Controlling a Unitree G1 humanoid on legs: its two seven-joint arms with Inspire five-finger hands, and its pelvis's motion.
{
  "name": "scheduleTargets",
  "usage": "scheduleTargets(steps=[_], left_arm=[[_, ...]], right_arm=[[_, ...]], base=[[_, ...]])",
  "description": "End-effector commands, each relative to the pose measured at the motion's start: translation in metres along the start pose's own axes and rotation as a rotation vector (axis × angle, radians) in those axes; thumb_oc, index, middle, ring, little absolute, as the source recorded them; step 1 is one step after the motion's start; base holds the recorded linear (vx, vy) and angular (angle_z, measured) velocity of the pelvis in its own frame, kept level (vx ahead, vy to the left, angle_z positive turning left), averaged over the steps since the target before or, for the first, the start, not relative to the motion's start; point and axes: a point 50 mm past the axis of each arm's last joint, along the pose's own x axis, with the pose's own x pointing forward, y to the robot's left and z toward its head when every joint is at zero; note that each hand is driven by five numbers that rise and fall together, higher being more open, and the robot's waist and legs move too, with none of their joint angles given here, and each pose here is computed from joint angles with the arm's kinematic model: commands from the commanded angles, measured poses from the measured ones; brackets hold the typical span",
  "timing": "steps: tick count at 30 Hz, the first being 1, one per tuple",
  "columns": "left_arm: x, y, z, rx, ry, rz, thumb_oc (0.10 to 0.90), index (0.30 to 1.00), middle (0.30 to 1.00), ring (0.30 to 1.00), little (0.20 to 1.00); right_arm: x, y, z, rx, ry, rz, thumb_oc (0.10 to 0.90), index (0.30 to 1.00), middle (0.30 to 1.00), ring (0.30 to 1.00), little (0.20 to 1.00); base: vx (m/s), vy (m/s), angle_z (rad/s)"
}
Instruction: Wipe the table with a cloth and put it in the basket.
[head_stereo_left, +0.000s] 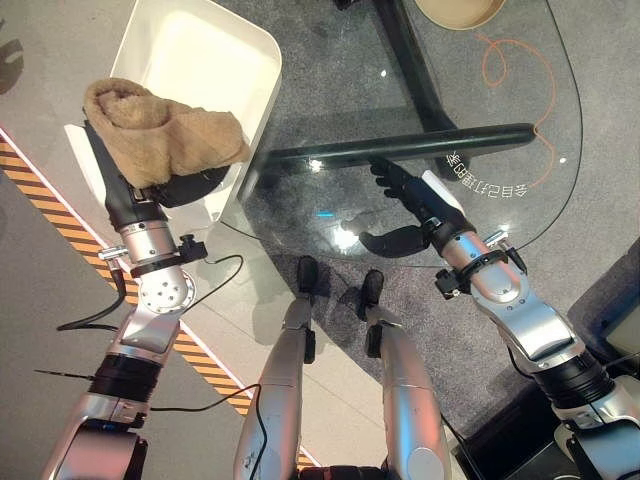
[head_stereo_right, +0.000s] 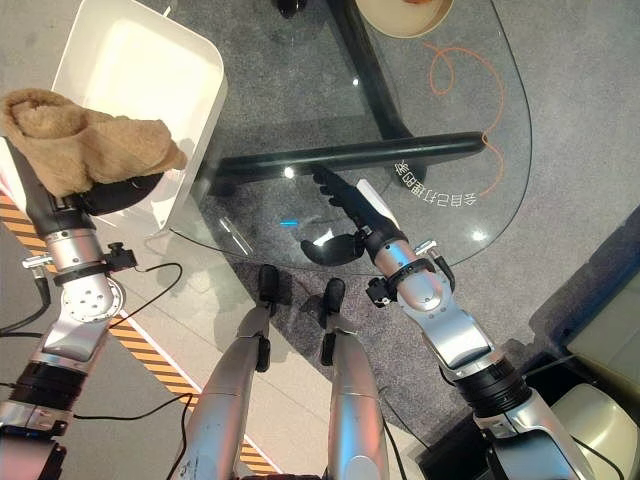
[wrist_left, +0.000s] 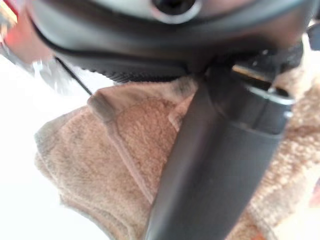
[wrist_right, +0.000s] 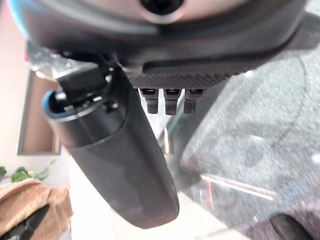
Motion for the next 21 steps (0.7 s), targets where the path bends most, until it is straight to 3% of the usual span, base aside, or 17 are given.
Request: scheduleTargets(steps=[1,10,21], left_arm=[[0.042,0.017,0.036,-0.039,-0.205,0.191,0.1,0.3,0.3,0.3,0.2],[0.082,0.015,0.036,0.014,-0.149,0.288,0.1,0.3,0.3,0.3,0.2],[0.123,0.029,0.028,0.22,-0.017,0.329,0.1,0.3,0.3,0.3,0.2]], right_arm=[[0.004,0.001,0.026,0.002,-0.1,0.081,0.8,0.9,0.9,0.9,0.9],[0.018,0.016,0.02,-0.015,0.012,0.236,0.8,0.9,0.9,0.9,0.9],[0.03,0.019,0.023,0.005,0.041,0.275,0.8,0.9,0.9,0.9,0.9]], base=[[0.0,0.093,0.01],[0.01,0.069,0.01],[0.01,0.058,0.03]])
